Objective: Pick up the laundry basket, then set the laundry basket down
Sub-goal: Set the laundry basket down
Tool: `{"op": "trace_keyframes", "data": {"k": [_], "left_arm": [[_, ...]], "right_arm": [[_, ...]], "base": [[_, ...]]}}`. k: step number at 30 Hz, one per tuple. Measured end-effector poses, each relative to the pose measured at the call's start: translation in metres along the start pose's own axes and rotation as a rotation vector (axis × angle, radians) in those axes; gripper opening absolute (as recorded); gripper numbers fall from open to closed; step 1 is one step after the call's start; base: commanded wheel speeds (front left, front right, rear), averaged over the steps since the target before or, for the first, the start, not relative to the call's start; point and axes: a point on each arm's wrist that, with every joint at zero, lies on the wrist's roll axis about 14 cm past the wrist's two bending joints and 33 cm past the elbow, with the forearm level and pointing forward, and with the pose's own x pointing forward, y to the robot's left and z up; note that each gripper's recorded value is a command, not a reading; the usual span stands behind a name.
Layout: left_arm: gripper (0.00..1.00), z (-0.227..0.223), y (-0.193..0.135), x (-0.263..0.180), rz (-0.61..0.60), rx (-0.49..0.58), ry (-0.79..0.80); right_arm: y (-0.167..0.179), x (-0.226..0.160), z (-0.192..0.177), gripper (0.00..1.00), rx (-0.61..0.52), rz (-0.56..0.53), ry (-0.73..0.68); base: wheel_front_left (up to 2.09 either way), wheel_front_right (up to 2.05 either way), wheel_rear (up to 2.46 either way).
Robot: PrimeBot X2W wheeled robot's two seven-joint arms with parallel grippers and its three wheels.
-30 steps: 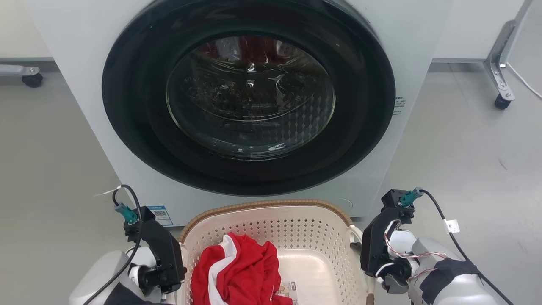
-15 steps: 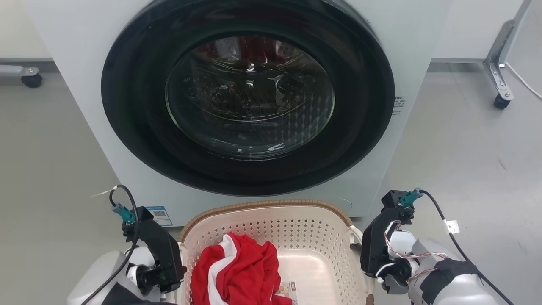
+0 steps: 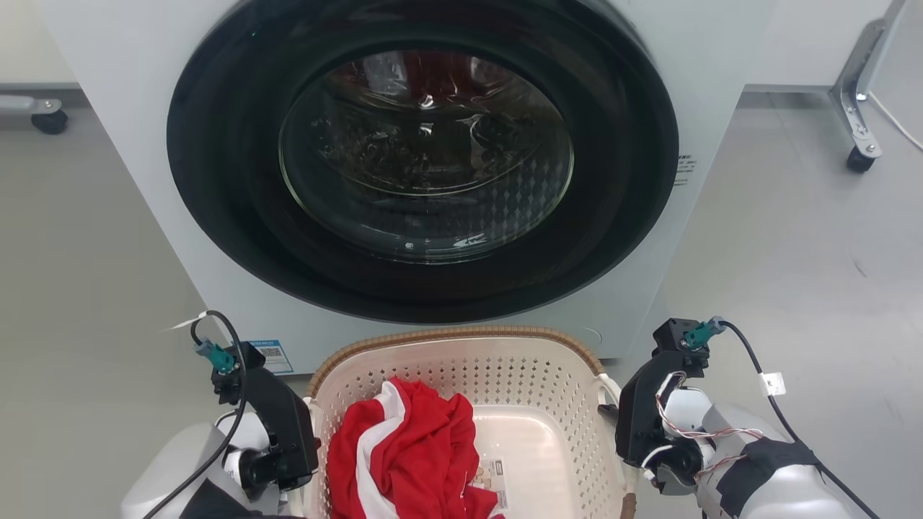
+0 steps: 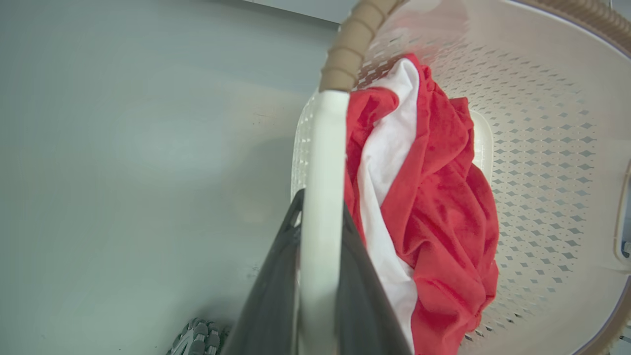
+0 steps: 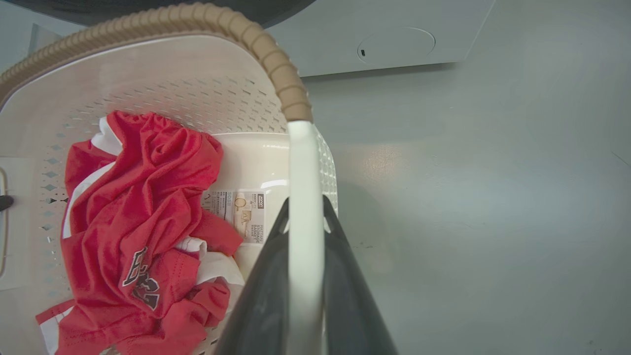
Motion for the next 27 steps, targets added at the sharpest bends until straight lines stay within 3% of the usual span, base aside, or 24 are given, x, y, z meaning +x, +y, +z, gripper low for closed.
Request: {"op": "trace_keyframes", "data": {"k": [27], "left_arm": [[0.0, -0.017, 0.029, 0.074, 0.062, 0.053, -0.022]], "right_arm": [[-0.034, 0.071, -0.033, 0.0, 0.045, -0.02, 0.034]], "base": [[0.0, 0.0, 0.0]]}}
